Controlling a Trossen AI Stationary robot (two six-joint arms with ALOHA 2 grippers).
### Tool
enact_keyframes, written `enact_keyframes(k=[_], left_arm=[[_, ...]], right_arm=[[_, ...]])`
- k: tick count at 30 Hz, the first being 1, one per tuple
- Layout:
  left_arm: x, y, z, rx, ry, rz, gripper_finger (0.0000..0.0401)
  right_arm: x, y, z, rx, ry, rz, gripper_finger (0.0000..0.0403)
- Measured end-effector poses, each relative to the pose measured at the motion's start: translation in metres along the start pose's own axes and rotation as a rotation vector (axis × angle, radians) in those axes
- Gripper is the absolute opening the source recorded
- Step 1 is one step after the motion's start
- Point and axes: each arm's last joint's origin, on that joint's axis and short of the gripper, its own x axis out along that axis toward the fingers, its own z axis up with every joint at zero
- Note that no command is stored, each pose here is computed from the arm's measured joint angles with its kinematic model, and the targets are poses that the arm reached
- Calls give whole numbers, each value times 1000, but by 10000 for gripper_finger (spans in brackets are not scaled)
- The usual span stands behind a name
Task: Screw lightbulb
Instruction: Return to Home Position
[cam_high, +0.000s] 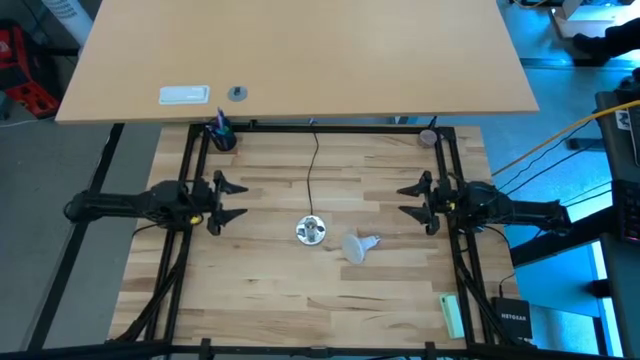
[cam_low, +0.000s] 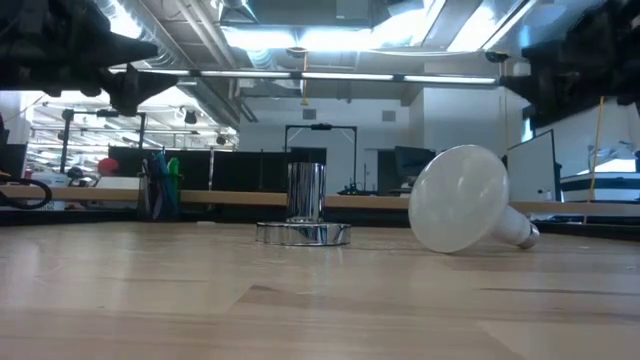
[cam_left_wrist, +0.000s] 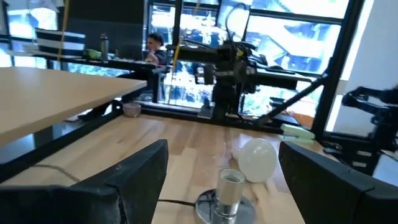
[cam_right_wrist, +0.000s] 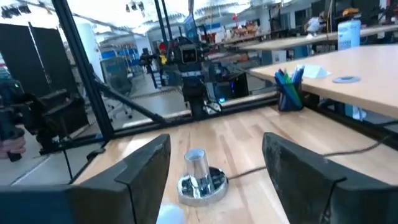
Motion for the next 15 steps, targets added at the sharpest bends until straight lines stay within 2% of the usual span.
enact_keyframes(k=[2, 6, 15], left_arm=[[-3, 2, -1, -4, 0, 14, 296], [-3, 2, -5, 5, 48, 20, 296], [-3, 4, -6, 39, 55, 44, 296]], right_arm=[[2, -2, -11, 10, 25, -6, 257], [2, -3, -14, 5, 53, -27, 257], [3, -4, -17, 1, 83, -18, 257]])
